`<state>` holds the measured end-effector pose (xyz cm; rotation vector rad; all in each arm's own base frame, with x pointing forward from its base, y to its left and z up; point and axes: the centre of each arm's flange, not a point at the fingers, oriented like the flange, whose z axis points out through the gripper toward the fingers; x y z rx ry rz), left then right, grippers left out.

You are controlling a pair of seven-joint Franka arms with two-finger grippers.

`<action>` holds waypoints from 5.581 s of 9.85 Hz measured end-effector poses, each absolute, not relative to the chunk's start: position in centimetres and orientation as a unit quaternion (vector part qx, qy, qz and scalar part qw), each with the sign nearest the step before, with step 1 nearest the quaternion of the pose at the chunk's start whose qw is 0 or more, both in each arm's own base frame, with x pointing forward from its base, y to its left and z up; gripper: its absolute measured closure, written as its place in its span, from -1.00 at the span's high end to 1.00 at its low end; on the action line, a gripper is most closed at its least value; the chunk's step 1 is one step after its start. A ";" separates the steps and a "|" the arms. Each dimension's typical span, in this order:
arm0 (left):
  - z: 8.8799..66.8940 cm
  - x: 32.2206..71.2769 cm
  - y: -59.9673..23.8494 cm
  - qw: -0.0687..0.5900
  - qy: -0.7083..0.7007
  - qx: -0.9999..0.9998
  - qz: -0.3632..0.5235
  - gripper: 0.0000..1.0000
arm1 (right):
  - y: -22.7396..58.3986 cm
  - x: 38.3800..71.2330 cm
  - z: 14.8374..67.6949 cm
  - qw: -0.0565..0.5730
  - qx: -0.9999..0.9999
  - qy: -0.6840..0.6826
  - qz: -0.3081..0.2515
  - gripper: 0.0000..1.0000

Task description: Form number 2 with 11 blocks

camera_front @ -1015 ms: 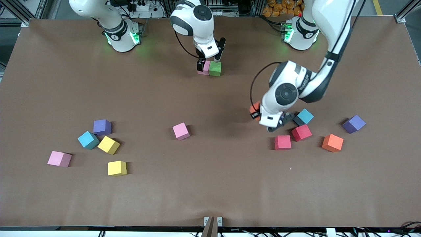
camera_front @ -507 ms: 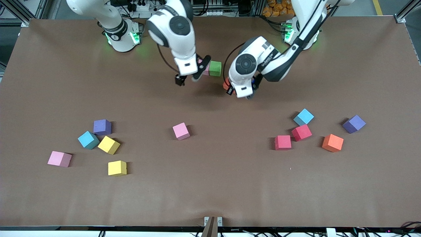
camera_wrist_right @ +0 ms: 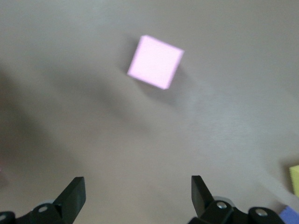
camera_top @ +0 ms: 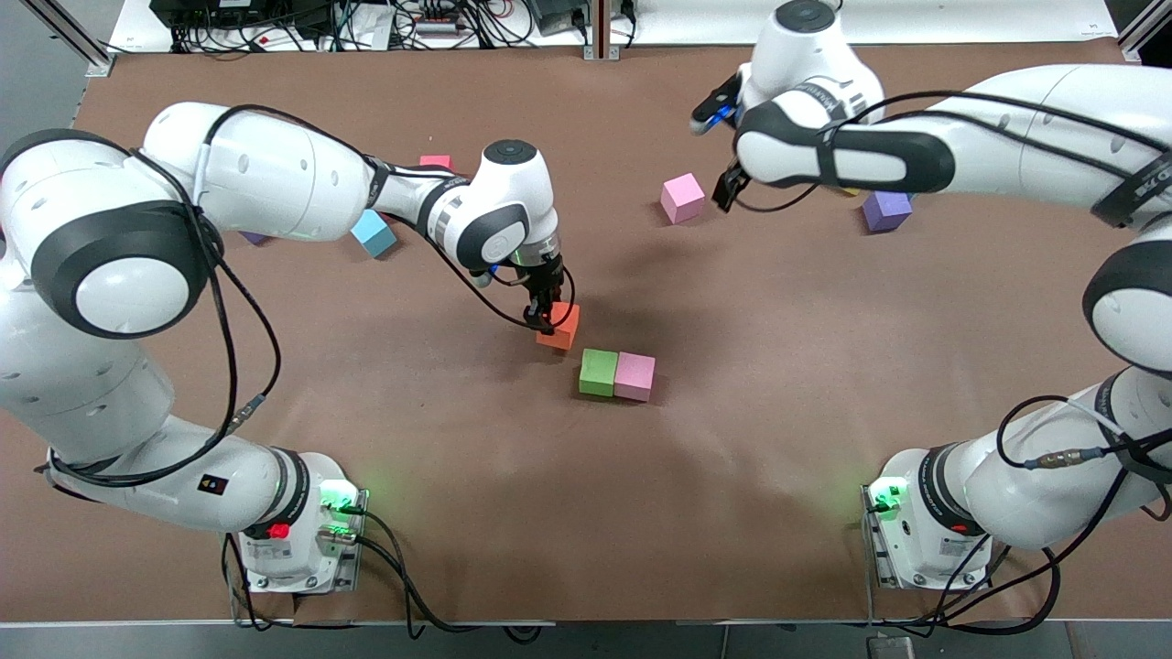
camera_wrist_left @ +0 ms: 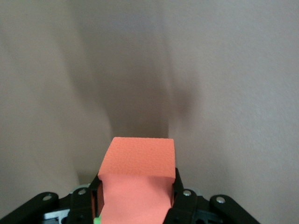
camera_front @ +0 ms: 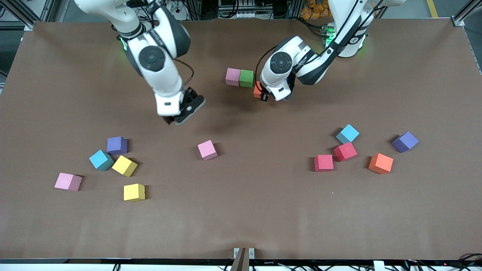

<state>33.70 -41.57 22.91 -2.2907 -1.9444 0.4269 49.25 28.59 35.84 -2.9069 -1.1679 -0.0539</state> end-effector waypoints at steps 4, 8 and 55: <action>23.2 34.3 -40.3 0.044 -0.682 -0.714 0.151 0.11 | 27.1 54.1 33.2 0.050 -0.951 -0.291 -0.088 1.00; 23.1 30.8 -41.2 0.039 -0.687 -0.711 0.145 0.11 | 30.6 55.5 29.2 0.076 -0.961 -0.227 -0.137 1.00; 21.0 26.0 -41.2 0.019 -0.669 -0.729 0.147 0.11 | 46.5 44.1 34.4 0.094 -0.996 0.006 -0.012 0.21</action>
